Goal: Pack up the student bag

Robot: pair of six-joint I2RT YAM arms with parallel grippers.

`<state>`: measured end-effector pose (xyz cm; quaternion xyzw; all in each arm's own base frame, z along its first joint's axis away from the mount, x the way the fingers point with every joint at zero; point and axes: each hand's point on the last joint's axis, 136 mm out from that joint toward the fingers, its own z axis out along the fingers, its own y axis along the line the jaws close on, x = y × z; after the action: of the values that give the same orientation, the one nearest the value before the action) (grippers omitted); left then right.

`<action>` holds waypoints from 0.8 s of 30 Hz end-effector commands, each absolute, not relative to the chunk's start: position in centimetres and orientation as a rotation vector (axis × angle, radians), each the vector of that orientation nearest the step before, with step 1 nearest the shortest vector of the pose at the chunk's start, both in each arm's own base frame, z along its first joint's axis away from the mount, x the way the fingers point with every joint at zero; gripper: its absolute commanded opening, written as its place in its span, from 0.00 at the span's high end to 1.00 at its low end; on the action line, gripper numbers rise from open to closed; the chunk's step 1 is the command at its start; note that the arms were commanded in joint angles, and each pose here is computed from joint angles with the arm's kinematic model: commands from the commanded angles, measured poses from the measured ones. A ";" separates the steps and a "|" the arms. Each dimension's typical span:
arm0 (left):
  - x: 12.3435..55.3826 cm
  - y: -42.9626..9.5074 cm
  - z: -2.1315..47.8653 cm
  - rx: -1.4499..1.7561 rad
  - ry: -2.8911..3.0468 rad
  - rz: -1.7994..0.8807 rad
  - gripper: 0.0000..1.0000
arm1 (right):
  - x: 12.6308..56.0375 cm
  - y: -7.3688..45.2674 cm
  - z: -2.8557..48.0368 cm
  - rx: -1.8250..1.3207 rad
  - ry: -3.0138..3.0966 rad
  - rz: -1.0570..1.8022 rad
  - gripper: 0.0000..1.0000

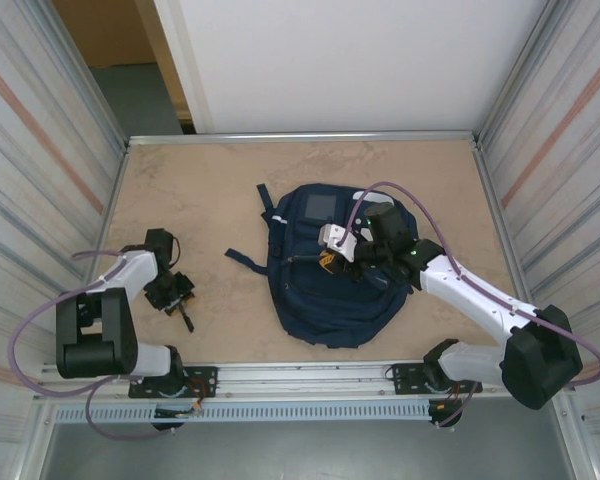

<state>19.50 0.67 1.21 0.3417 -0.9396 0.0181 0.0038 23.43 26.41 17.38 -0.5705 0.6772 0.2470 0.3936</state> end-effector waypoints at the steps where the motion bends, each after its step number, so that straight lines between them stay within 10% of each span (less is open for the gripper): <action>1: 20.0 -0.6 0.5 1.036 -2.945 0.181 0.70 | 23.1 26.4 18.8 -1.458 1.687 0.626 1.00; 11: 19.1 -2.0 4.5 1.021 -3.046 0.244 0.92 | 23.2 26.6 18.6 -1.463 1.693 0.639 1.00; 24: 19.7 -12.8 12.9 0.820 -3.186 0.599 0.86 | 25.3 25.8 19.0 -1.363 1.746 0.606 1.00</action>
<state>19.76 -10.71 10.15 0.2060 -0.9634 0.1455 -0.0906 23.97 26.07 17.88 -0.5623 0.6809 0.2492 0.3976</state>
